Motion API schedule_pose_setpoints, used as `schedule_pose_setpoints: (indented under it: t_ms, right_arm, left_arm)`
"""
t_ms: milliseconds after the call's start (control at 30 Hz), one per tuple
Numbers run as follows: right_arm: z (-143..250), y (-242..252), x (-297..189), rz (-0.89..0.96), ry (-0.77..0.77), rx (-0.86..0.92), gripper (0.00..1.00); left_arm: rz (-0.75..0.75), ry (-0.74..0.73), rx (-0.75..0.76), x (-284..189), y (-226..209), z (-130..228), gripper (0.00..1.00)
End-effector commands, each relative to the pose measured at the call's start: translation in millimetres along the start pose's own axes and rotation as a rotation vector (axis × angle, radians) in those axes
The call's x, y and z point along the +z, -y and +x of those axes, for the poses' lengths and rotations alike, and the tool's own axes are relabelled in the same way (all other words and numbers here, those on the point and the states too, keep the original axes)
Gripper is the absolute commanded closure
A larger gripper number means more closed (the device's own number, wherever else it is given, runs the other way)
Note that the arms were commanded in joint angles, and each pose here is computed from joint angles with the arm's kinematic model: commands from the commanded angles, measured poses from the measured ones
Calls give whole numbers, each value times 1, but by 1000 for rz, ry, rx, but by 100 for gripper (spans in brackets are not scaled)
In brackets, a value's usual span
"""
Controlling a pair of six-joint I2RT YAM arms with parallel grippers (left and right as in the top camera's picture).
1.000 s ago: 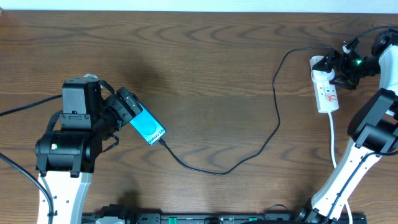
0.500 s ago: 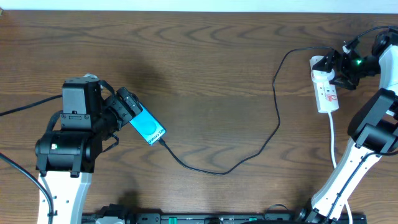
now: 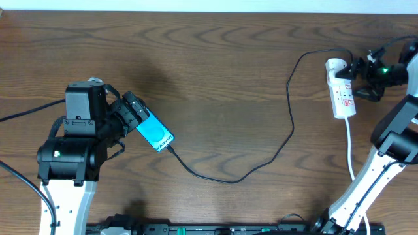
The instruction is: Plug charger to phone and switch on socket
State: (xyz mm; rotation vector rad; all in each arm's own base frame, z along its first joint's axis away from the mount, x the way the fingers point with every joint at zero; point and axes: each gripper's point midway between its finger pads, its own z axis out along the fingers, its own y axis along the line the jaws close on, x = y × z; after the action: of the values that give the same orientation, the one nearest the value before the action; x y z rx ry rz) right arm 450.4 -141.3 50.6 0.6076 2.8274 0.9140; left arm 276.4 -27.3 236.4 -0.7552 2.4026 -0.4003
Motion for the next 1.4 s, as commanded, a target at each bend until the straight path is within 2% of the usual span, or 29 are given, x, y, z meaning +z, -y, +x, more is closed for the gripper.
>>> schedule_pose_setpoints:
  t_ms: [0, 333, 1000, 1367]
  right_arm:
    - [-5, 1, -1, 4, 8, -13, 1]
    - [-9, -9, -2, -46, 24, -45, 1]
    - [-12, -29, 16, -14, 13, -208, 1]
    - [-11, -24, 18, 30, 5, -191, 1]
  left_arm:
    - [8, 31, 16, -8, 3, -7, 9]
    - [8, 31, 16, -8, 3, -7, 9]
    - [8, 31, 16, -8, 3, -7, 9]
    - [8, 31, 16, -8, 3, -7, 9]
